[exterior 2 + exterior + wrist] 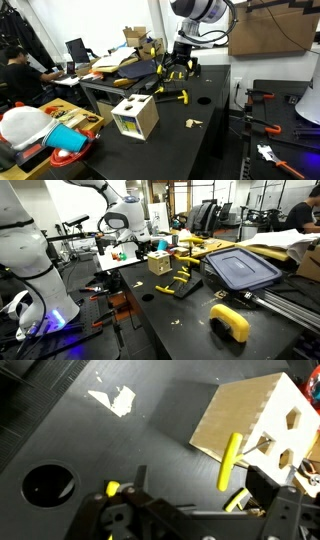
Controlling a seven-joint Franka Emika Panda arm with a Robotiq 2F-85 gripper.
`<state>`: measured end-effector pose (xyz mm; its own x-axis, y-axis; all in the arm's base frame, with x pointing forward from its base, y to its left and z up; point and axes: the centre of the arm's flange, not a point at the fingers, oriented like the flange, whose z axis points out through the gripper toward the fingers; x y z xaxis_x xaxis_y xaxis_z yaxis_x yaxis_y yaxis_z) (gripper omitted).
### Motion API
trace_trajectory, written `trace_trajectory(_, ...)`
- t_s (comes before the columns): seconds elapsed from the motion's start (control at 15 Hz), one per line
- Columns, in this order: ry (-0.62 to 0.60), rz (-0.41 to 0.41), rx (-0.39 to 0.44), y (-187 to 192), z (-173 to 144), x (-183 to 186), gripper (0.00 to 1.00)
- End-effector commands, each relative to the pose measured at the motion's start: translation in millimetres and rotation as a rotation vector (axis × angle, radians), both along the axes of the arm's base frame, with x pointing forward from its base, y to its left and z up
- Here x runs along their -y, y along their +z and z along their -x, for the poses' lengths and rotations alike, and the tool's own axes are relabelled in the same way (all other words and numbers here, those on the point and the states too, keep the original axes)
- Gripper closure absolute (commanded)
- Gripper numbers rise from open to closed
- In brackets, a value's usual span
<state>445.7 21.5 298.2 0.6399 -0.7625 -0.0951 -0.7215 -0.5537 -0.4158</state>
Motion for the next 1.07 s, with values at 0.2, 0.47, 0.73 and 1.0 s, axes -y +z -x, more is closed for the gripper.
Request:
trace_trajectory(0.2, -0.02, -0.072, 0.101, -29.9, -46.7, -1.7, 0.0)
trace_trajectory(0.47, -0.014, -0.142, 0.121, -61.6, -58.7, -10.1, 0.0)
trace_trajectory(0.73, -0.023, -0.159, 0.141, -81.6, -56.3, -14.2, 0.28)
trace_trajectory(1.0, -0.032, -0.167, 0.152, -85.9, -49.5, -12.0, 0.59)
